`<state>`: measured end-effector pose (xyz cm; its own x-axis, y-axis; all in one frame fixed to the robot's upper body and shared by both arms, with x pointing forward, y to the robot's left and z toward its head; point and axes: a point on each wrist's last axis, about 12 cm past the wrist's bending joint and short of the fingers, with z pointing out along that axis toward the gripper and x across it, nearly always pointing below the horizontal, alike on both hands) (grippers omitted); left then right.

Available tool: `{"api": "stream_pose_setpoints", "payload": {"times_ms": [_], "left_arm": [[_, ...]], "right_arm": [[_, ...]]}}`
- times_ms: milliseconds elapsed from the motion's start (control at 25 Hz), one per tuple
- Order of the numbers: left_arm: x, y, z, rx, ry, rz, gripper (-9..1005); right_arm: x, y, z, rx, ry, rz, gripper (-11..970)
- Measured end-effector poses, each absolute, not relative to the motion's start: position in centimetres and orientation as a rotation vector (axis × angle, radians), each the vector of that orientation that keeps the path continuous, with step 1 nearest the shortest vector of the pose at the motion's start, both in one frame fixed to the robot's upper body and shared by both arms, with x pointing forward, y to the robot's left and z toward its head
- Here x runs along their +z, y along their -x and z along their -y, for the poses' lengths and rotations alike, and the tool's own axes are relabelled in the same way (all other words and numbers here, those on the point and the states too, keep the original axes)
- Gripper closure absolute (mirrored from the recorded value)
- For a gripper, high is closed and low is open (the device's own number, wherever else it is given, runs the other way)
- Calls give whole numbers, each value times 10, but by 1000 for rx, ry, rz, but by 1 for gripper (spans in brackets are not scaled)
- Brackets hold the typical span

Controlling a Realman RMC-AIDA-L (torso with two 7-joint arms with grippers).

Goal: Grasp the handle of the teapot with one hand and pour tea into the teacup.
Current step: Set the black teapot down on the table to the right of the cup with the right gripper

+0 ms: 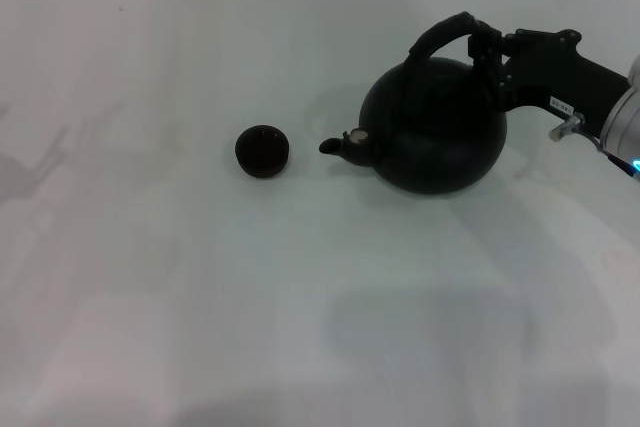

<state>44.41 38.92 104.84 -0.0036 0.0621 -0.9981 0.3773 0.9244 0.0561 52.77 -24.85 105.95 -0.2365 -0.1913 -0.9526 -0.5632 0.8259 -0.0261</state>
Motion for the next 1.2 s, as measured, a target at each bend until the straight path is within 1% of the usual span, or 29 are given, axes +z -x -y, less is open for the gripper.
{"api": "stream_pose_setpoints", "payload": {"times_ms": [480,760,960,1200], "left_arm": [[1050,-445,-390,-252,-357,-1560,121],[1053,-446,-391,-244,-368,-1551,122],[1057,-448,-392,-240,-379,-1540,122],[1059,-450,-392,-237,-385,-1533,122]], "right_arm": [[1061,-527,249,412,593,-1790,842],[1065,-524,256,436,582,-1765,841],[1062,-522,257,437,584,-1776,729],[1057,-521,259,433,585,-1793,721]]}}
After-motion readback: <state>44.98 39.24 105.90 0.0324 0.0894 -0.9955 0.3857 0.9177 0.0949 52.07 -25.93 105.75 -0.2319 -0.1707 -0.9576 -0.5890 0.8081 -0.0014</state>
